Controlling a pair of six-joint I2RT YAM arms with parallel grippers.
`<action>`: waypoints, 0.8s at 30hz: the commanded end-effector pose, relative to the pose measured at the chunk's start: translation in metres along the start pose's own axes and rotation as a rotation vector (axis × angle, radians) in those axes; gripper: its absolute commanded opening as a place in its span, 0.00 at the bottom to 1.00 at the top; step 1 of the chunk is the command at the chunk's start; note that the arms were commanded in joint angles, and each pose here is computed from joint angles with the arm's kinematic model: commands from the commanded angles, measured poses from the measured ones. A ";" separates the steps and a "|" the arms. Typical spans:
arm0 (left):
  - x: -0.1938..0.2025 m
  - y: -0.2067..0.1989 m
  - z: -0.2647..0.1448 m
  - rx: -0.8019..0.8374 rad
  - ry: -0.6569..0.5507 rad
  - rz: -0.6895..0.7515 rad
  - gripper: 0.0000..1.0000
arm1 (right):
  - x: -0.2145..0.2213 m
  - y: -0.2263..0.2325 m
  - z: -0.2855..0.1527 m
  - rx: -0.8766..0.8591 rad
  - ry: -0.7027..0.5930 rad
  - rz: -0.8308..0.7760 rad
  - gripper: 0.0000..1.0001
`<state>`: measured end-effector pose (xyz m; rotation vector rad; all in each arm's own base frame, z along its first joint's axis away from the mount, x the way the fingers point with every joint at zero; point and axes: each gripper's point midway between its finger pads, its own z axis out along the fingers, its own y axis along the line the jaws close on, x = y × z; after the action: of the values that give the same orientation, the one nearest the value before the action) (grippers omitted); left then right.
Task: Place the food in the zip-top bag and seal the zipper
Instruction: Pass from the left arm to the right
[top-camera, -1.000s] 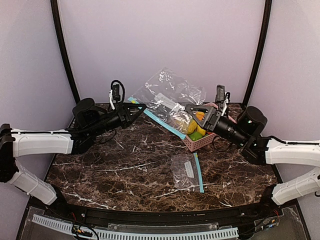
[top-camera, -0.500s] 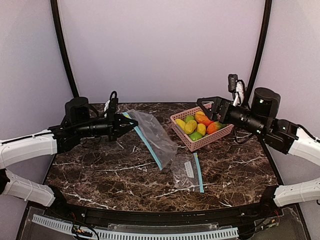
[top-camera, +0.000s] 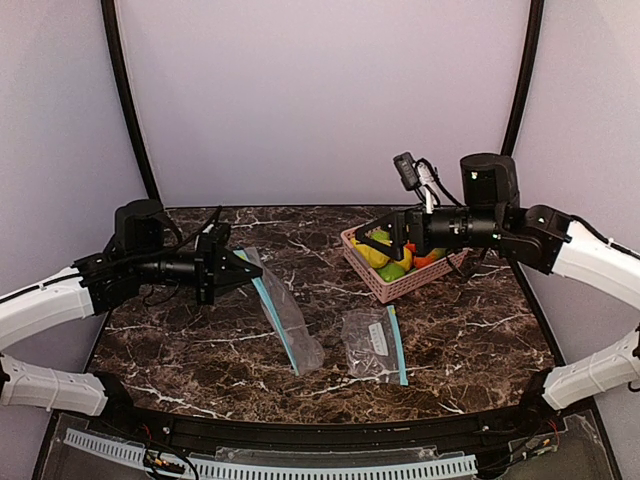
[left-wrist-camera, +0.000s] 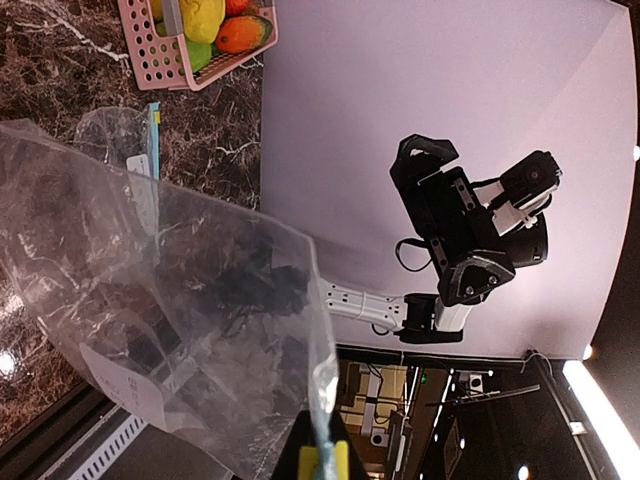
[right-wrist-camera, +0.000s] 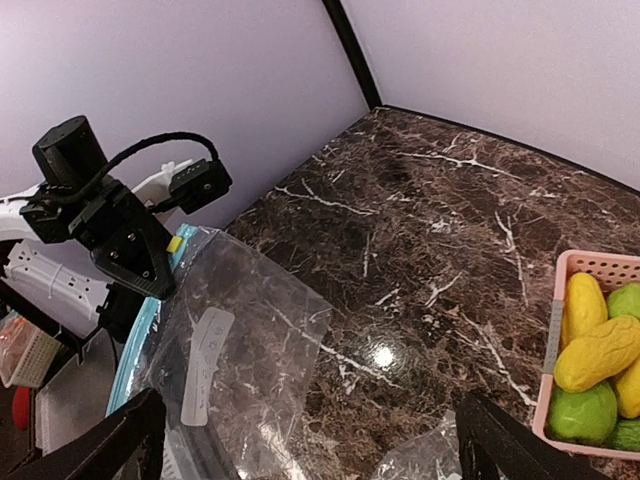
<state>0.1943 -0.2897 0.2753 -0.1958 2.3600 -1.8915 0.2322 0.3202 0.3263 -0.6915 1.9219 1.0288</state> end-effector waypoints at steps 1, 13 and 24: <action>0.019 0.007 -0.006 -0.005 0.076 -0.081 0.01 | 0.006 0.032 0.009 -0.205 0.071 -0.019 0.99; 0.037 -0.008 -0.009 0.044 0.185 -0.057 0.01 | 0.017 0.058 0.033 -0.378 0.147 -0.018 0.99; 0.052 -0.022 -0.006 0.085 0.308 0.099 0.01 | 0.021 0.086 0.038 -0.552 0.155 -0.064 0.99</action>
<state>0.1536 -0.2938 0.2813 0.0106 2.4714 -2.0707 0.1863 0.3852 0.3057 -1.0658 1.8895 1.4390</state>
